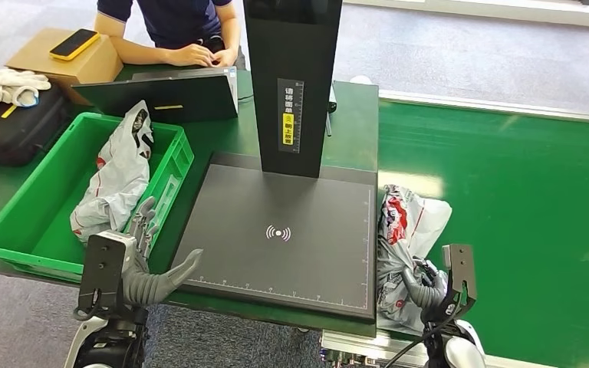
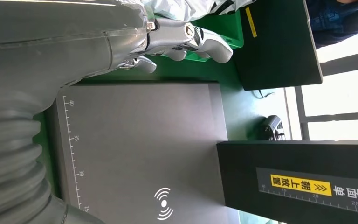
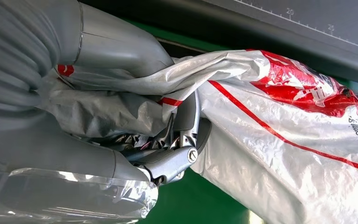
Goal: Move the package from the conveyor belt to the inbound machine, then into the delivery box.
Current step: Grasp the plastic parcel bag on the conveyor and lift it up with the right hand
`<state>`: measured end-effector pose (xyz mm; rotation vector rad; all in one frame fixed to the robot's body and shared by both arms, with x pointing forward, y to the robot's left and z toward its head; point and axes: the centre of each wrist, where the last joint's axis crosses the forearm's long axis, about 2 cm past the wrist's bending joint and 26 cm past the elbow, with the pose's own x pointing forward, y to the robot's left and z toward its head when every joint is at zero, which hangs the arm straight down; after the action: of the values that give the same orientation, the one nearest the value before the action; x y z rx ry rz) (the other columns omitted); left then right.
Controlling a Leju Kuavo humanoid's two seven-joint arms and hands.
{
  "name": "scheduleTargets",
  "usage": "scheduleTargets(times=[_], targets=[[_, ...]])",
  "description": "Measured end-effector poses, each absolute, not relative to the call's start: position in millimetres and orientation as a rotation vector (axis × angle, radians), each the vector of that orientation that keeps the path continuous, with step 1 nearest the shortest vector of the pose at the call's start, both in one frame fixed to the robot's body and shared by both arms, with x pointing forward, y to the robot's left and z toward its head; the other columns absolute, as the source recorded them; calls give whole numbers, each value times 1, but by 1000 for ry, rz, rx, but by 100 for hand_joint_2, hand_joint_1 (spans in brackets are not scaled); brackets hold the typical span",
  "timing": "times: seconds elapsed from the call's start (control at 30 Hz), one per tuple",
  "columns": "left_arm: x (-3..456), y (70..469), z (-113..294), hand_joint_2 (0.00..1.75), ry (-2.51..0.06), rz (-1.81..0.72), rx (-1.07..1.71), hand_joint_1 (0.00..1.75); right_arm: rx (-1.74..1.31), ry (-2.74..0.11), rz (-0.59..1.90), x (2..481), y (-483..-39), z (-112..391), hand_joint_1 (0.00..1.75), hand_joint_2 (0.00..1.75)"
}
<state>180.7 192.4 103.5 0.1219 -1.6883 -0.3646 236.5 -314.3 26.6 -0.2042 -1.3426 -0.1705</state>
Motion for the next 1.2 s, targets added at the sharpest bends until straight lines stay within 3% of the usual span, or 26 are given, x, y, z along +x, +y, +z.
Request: scheduleTargets(times=[0.33,0.73,0.97,1.2], targets=[[181,193,103,175,-1693,-361,123,0,-256,-1475,-266,238,-316,38,175,175],[189,192,105,175,-1722,-395,84,0,-632,-2100,-727,224,-333,152,175,175],[191,193,105,175,-1721,-432,81,0,-788,-2340,-812,216,-349,197,175,175],[192,198,102,175,-1739,-413,103,0,-829,-2524,-803,240,-358,241,175,175]])
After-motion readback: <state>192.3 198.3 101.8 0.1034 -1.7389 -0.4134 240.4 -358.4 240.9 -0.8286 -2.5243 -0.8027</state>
